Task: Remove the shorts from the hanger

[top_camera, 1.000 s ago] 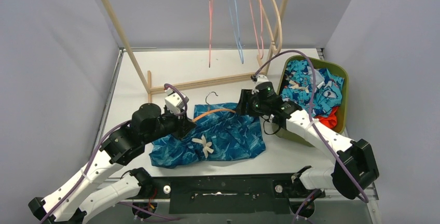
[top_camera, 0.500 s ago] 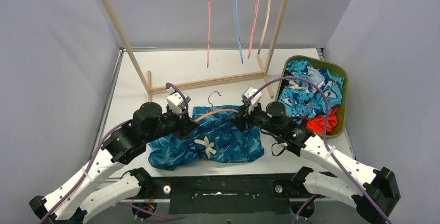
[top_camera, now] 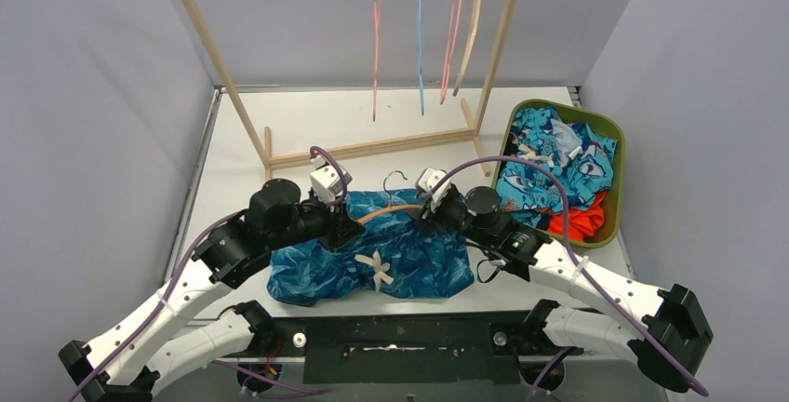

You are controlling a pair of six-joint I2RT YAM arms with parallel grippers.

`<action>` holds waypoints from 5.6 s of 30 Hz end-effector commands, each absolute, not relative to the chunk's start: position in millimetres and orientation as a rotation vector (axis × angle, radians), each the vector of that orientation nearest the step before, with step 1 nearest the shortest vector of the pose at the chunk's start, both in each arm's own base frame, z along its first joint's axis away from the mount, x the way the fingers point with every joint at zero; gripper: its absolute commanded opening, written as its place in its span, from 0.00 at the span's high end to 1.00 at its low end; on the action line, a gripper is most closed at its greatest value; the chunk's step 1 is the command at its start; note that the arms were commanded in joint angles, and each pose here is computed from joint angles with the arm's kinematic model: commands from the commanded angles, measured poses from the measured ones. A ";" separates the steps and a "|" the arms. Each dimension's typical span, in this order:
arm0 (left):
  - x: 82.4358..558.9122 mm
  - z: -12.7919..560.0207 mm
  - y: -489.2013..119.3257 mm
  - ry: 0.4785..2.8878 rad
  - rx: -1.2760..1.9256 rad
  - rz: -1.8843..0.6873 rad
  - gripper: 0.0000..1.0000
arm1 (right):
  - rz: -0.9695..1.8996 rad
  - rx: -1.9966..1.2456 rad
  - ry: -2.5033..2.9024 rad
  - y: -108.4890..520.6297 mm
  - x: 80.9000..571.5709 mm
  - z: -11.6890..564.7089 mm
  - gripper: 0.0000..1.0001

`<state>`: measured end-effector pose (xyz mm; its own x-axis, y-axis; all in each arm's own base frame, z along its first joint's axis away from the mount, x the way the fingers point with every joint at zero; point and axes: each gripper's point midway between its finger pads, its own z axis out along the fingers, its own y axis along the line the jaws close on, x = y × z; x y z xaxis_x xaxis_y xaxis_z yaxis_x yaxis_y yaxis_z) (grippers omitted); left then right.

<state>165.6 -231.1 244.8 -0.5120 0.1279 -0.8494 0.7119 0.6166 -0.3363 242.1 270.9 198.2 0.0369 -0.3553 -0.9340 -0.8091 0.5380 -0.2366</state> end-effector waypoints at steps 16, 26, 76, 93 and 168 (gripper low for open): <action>180.5 279.9 -248.5 1.859 0.666 -0.916 0.82 | 0.339 -1.133 1.373 286.6 241.8 222.6 1.00; 182.9 272.7 -265.1 1.890 0.739 -0.952 0.68 | 0.303 -1.264 1.318 293.1 233.7 221.4 1.00; 198.8 281.6 -244.5 1.857 0.641 -0.813 1.00 | 0.693 0.156 2.131 233.6 273.0 185.7 0.45; 197.7 290.0 -224.3 1.838 0.566 -0.755 1.00 | 0.352 0.196 2.220 187.8 291.4 154.0 1.00; 211.9 259.5 -245.2 1.836 0.524 -0.811 1.00 | 1.221 0.189 1.865 284.1 256.6 261.6 0.37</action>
